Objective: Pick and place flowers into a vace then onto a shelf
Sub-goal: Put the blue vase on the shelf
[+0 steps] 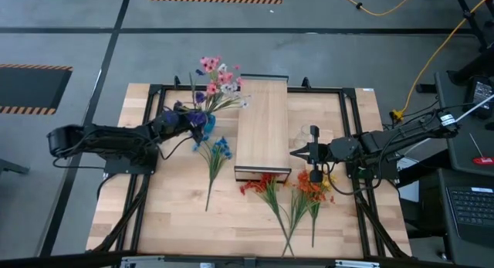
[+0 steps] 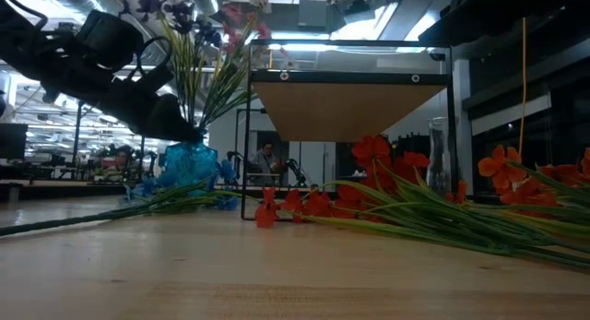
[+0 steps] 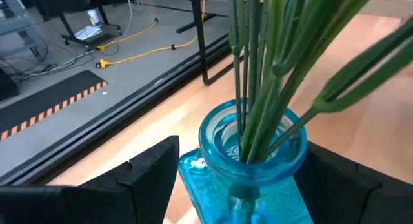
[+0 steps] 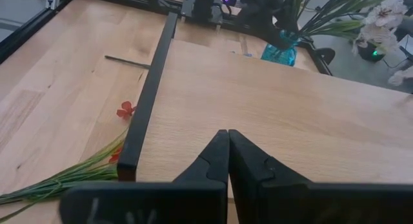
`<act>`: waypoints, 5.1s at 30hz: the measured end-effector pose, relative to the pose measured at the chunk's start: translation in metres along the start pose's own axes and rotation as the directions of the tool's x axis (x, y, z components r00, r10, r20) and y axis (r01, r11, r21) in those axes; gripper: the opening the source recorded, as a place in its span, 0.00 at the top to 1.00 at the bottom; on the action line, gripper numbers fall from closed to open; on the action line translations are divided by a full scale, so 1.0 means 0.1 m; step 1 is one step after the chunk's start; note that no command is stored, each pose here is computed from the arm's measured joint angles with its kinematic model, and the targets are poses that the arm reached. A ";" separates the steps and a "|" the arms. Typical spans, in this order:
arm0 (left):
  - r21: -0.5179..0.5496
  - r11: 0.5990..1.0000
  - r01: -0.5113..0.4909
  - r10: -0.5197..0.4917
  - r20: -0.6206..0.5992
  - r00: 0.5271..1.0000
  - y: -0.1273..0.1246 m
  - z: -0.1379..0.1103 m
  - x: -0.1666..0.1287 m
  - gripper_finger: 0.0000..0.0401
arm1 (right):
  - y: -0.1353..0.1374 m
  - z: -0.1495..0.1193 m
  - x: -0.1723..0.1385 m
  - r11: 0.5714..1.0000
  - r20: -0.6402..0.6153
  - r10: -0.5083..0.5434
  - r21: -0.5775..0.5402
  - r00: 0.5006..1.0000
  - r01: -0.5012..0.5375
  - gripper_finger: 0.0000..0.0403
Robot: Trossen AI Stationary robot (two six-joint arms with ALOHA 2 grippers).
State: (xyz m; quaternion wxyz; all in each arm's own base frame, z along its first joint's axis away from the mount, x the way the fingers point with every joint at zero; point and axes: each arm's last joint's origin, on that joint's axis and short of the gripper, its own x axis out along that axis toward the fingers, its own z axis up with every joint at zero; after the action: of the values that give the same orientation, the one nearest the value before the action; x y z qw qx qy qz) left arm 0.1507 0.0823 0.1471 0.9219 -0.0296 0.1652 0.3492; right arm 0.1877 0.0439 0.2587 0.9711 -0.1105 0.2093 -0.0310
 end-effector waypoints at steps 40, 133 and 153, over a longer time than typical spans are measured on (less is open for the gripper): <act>0.010 0.999 0.035 -0.036 0.317 0.948 0.01 0.53 -0.11 0.60 | 0.00 0.00 0.00 1.000 0.001 -0.001 -0.016 1.000 0.001 0.98; 0.116 0.848 0.517 -0.526 0.288 0.800 0.06 2.05 1.82 0.60 | -0.39 -0.04 0.08 0.970 -0.044 -0.242 -0.006 0.969 0.242 0.98; 0.107 0.867 0.487 -0.497 0.260 0.828 0.00 1.97 1.85 0.60 | -0.39 -0.04 0.08 0.970 -0.045 -0.242 -0.004 0.969 0.242 0.98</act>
State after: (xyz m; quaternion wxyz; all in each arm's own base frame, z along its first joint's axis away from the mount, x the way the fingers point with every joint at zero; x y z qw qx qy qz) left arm 0.3364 0.2333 0.2727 0.9948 -0.0048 0.0267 0.0978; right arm 0.1928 0.0045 0.2607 0.9551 -0.1340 0.2161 -0.1520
